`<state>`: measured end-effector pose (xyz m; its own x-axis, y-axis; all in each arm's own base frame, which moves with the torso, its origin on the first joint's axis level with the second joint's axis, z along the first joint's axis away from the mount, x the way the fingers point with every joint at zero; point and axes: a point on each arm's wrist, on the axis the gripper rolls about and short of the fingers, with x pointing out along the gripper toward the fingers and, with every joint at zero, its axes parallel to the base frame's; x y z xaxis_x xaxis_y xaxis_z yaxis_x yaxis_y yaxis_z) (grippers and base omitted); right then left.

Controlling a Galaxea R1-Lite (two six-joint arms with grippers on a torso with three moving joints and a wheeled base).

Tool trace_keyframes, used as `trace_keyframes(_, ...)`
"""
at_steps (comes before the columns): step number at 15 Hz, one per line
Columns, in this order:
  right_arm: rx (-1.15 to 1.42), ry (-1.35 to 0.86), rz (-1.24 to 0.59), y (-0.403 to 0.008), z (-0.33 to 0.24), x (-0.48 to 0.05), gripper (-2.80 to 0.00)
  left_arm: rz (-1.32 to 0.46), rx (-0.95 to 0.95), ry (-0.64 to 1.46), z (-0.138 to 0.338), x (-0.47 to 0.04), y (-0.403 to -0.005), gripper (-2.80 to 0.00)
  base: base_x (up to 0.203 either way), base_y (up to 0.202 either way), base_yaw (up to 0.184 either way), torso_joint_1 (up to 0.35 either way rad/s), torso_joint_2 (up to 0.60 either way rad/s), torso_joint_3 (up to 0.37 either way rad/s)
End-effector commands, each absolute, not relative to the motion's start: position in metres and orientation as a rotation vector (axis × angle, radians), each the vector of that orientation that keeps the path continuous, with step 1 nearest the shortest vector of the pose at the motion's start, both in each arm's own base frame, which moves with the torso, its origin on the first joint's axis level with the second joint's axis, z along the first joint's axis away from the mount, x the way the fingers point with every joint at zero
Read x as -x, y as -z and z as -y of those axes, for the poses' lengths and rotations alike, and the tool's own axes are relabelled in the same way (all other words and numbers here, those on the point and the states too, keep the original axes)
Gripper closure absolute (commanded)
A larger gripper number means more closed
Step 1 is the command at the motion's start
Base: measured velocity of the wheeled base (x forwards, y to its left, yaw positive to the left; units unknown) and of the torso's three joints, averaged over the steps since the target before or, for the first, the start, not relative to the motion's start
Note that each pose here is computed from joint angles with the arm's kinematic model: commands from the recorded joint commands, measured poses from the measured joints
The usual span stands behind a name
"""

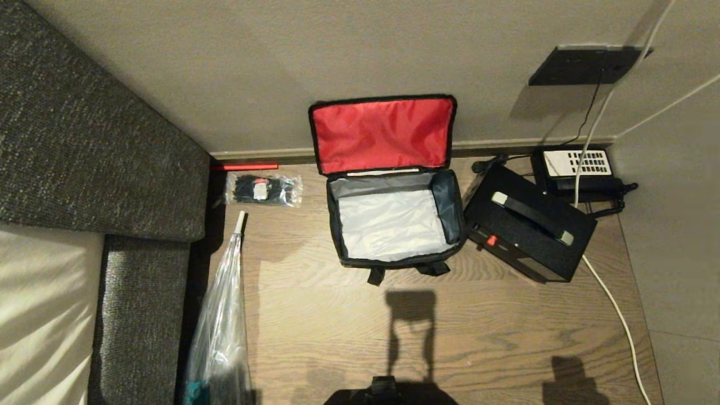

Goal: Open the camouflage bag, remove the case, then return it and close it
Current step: Grip the handle again

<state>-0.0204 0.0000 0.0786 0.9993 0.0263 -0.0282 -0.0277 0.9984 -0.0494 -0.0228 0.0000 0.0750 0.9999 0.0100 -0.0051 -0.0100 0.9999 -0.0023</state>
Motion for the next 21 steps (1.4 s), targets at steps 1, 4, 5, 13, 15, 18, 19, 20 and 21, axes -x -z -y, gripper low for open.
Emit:
trace_keyframes(1,0.046,-0.024,0.01,-0.0759,0.0001,0.0234,0.0,-0.008,0.003,-0.011,0.0,0.0226,-0.0742,0.0,0.0,0.0,0.0,0.0,0.0,0.0)
trace_keyframes(4,0.046,-0.024,0.01,-0.0759,0.0001,0.0234,0.0,-0.008,0.003,-0.011,0.0,0.0226,-0.0742,0.0,0.0,0.0,0.0,0.0,0.0,0.0)
trace_keyframes(5,0.046,-0.024,0.01,-0.0759,0.0001,0.0234,0.0,-0.008,0.003,-0.012,0.0,0.0226,-0.0742,0.0,0.0,0.0,0.0,0.0,0.0,0.0)
trace_keyframes(13,0.046,-0.024,0.01,-0.0759,0.0001,0.0234,0.0,-0.008,0.003,-0.011,0.0,0.0226,-0.0742,0.0,0.0,0.0,0.0,0.0,0.0,0.0)
trace_keyframes(15,0.046,-0.024,0.01,-0.0759,0.0001,0.0234,0.0,-0.008,0.003,-0.011,0.0,0.0226,-0.0742,0.0,0.0,0.0,0.0,0.0,0.0,0.0)
trace_keyframes(18,0.046,-0.024,0.01,-0.0759,0.0001,0.0234,0.0,-0.008,0.003,-0.012,0.0,0.0226,-0.0742,0.0,0.0,0.0,0.0,0.0,0.0,0.0)
trace_keyframes(19,0.046,-0.024,0.01,-0.0759,0.0001,0.0234,0.0,-0.008,0.003,-0.011,0.0,0.0226,-0.0742,0.0,0.0,0.0,0.0,0.0,0.0,0.0)
trace_keyframes(20,0.046,-0.024,0.01,-0.0759,0.0001,0.0234,0.0,-0.008,0.003,-0.011,0.0,0.0226,-0.0742,0.0,0.0,0.0,0.0,0.0,0.0,0.0)
trace_keyframes(21,0.046,-0.024,0.01,-0.0759,0.0001,0.0234,0.0,-0.008,0.003,-0.011,0.0,0.0226,-0.0742,0.0,0.0,0.0,0.0,0.0,0.0,0.0)
